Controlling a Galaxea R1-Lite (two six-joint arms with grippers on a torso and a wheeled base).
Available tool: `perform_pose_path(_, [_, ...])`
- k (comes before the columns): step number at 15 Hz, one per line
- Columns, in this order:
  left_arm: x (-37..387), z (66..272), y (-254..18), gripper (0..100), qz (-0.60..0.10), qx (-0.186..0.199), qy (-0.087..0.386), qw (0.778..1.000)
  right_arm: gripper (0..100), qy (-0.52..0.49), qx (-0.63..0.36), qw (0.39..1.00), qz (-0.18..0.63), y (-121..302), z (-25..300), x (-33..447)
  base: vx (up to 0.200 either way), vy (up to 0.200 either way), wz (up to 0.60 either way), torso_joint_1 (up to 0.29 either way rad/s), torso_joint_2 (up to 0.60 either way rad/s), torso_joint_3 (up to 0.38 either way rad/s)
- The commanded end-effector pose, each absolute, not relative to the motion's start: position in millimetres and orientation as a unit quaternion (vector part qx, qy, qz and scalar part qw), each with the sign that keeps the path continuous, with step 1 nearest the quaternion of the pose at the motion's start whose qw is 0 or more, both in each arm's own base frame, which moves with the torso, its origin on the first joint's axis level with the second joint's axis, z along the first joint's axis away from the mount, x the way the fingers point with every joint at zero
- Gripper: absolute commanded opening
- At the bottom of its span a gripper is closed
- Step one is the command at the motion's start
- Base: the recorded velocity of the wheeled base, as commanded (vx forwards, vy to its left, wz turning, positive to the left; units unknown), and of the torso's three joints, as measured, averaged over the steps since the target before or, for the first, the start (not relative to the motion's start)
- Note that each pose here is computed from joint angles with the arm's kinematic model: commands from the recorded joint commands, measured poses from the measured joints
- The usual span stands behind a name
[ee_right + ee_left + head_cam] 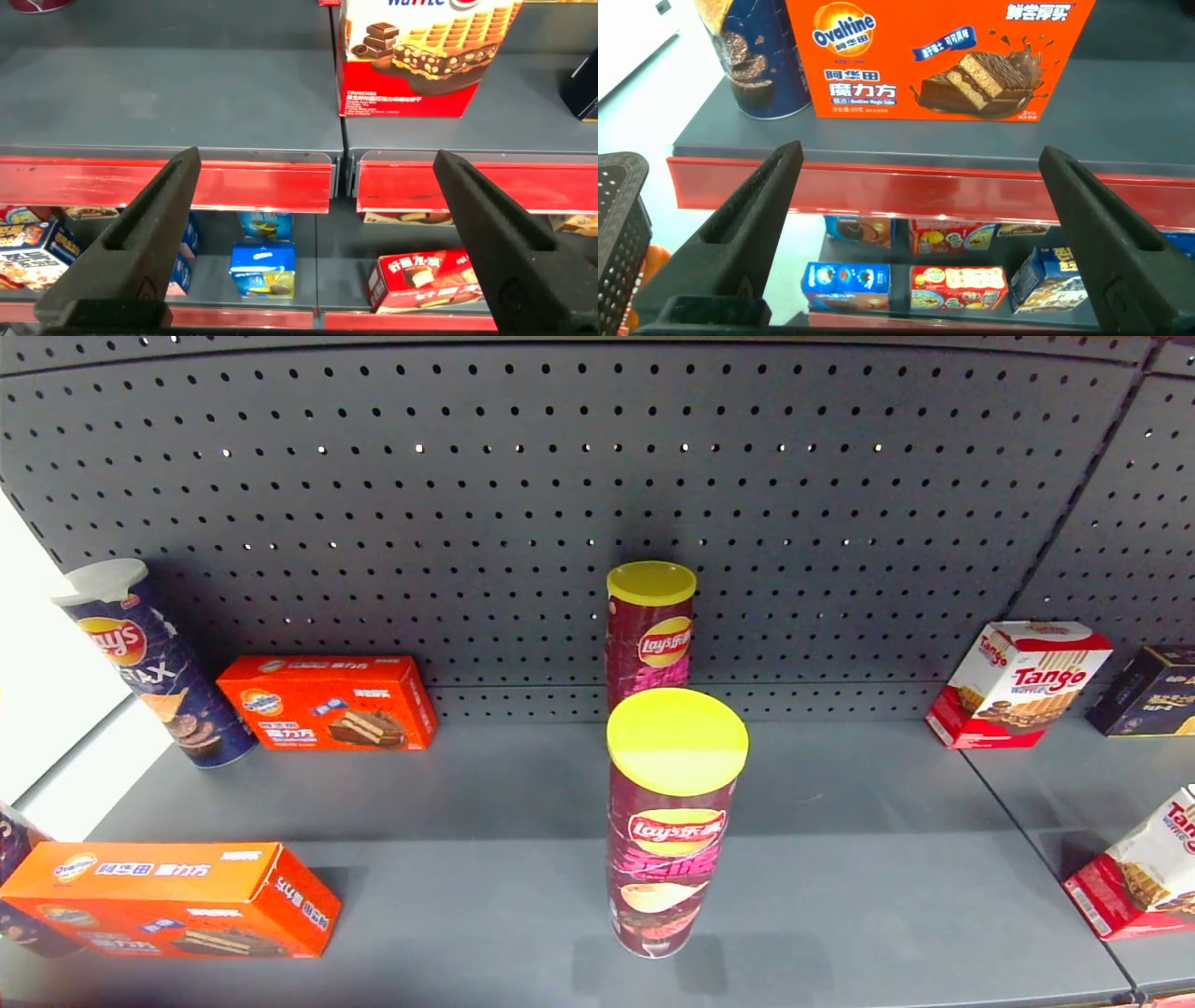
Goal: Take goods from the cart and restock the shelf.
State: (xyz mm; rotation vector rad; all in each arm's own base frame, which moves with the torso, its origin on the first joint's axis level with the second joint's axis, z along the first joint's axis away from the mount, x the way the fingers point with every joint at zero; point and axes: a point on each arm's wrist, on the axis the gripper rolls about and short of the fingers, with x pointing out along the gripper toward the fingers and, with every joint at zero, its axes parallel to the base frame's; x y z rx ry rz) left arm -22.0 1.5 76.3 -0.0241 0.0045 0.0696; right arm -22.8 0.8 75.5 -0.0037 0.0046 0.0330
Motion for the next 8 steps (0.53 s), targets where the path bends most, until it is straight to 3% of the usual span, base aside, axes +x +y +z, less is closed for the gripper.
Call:
perform_pose_path(1, [-22.0, 76.3, 1.4, 100, 0.035, -0.012, 0.002, 0.999, 100, 0.003, -0.002, 1.0, 0.017, 0.8, 75.5, -22.7, 0.0, 0.0, 0.0, 0.0, 0.0, 0.0])
perform_pose_path(8, [-22.0, 76.3, 1.5, 100, 0.035, -0.012, 0.002, 0.999, 100, 0.002, -0.002, 1.0, 0.017, 0.8, 75.7, -22.7, 0.0, 0.0, 0.0, 0.0, 0.0, 0.0])
